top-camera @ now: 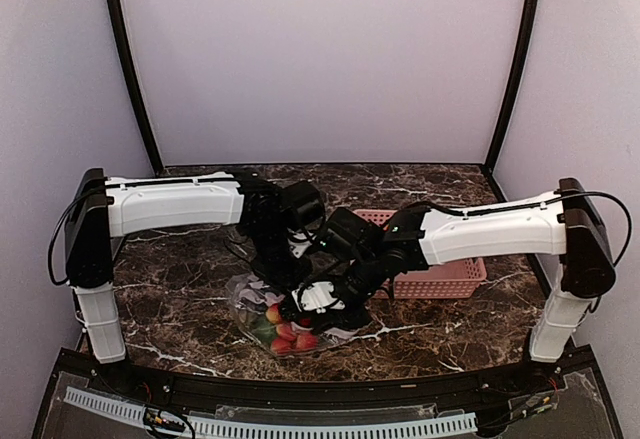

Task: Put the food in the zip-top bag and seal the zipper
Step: Adjust the zipper food storage bag at the center of the board, then adjust the fake fruit in the zipper food storage bag.

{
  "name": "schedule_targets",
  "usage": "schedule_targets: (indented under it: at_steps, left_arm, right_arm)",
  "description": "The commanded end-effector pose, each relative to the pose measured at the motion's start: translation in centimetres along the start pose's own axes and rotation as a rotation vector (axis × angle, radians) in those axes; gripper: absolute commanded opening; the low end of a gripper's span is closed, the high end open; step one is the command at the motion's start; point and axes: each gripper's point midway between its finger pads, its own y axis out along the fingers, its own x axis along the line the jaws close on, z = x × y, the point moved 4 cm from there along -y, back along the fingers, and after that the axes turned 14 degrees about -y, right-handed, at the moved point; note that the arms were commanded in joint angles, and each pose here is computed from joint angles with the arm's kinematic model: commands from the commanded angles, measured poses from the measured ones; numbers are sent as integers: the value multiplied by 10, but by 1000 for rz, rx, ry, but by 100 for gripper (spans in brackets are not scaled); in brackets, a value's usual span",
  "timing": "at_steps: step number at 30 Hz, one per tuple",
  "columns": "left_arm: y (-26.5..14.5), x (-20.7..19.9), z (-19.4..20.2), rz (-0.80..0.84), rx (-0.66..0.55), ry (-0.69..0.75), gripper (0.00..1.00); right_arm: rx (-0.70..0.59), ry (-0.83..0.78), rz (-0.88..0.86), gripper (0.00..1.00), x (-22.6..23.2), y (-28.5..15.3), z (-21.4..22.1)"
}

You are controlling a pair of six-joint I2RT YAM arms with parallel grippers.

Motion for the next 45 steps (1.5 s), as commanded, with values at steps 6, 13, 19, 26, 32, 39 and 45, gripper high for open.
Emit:
schedule_targets:
  at_steps: [6,13,19,26,32,39,45]
  left_arm:
    - [-20,1,-5,102,-62,-13,1]
    - [-17,-11,-1,221,-34,-36,1]
    - [-28,-17,-2,269,-61,-40,1]
    - [-30,-15,0,263,-66,-45,1]
    - [-32,-14,1,269,-77,-48,1]
    - [-33,-14,1,270,-81,-45,1]
    - [-38,-15,3,275,-85,-40,1]
  right_arm:
    - [-63,-139,-68,21,16,4,-51]
    - [-124,-181,16,35,2,-39,-97]
    - [-118,-142,106,40,-28,-40,-114]
    - [-59,-102,192,43,-54,-28,-114]
    - [76,-117,231,48,-53,-18,-85]
    - [192,-93,256,44,-48,-12,-57]
    - [290,-73,283,28,-48,-12,-31]
